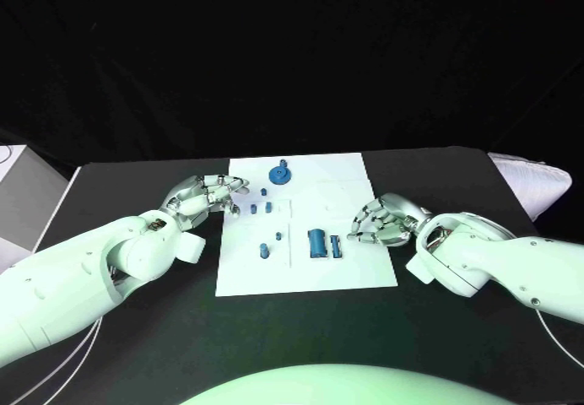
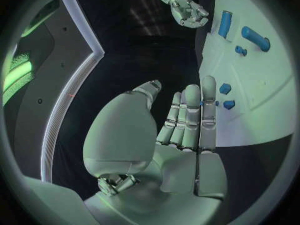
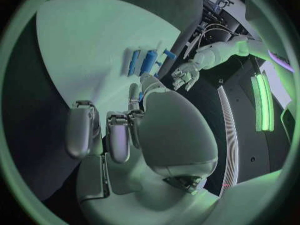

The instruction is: Assemble the parts on the task board

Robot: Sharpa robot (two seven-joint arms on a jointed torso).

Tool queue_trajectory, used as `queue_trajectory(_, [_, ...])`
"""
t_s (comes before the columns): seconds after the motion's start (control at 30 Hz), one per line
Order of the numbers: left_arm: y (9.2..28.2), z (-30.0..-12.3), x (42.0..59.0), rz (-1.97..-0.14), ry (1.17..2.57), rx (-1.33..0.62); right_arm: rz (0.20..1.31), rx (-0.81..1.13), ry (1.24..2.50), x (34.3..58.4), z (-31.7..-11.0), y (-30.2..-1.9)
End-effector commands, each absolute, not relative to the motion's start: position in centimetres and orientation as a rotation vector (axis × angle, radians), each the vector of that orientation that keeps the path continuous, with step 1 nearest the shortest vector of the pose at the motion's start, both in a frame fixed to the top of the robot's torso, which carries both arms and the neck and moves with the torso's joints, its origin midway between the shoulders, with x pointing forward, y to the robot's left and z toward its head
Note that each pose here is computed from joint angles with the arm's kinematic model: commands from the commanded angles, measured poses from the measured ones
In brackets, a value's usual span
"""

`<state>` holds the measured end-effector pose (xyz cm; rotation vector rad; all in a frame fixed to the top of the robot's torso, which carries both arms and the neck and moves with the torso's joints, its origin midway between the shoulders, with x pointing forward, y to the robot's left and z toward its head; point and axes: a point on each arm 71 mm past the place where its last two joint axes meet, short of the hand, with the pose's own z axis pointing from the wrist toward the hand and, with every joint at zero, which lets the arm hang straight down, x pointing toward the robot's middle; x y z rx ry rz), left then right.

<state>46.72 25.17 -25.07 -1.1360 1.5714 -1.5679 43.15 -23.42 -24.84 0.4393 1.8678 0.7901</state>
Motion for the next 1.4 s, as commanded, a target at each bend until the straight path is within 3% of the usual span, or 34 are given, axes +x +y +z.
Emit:
queue_trajectory(0.03, [25.5, -24.8, 47.0, -1.582, 1.460, -1.170, 0.964, 0.589, 1.729, 44.2, -24.1, -24.0])
queue_trajectory(0.33, [27.0, -24.9, 47.6, -1.505, 1.317, -1.226, 1.024, 0.866, 1.596, 48.2, -25.2, -25.5])
queue_trajectory(0.77, [27.0, -25.4, 48.4, -1.425, 1.214, -1.262, 1.084, 0.884, 1.519, 51.1, -25.6, -25.3])
queue_trajectory(0.8, [26.7, -25.6, 48.3, -1.456, 1.284, -1.250, 1.006, 0.887, 1.550, 51.0, -25.9, -25.6])
queue_trajectory(0.9, [26.6, -25.5, 48.3, -1.453, 1.282, -1.249, 1.014, 0.894, 1.541, 50.9, -25.8, -25.4])
queue_trajectory(1.1, [25.2, -24.9, 48.2, -1.426, 1.265, -1.248, 1.081, 0.961, 1.464, 50.0, -25.1, -23.9])
queue_trajectory(1.4, [21.2, -23.3, 47.2, -1.316, 1.227, -1.231, 1.207, 1.151, 1.270, 47.2, -23.1, -20.2])
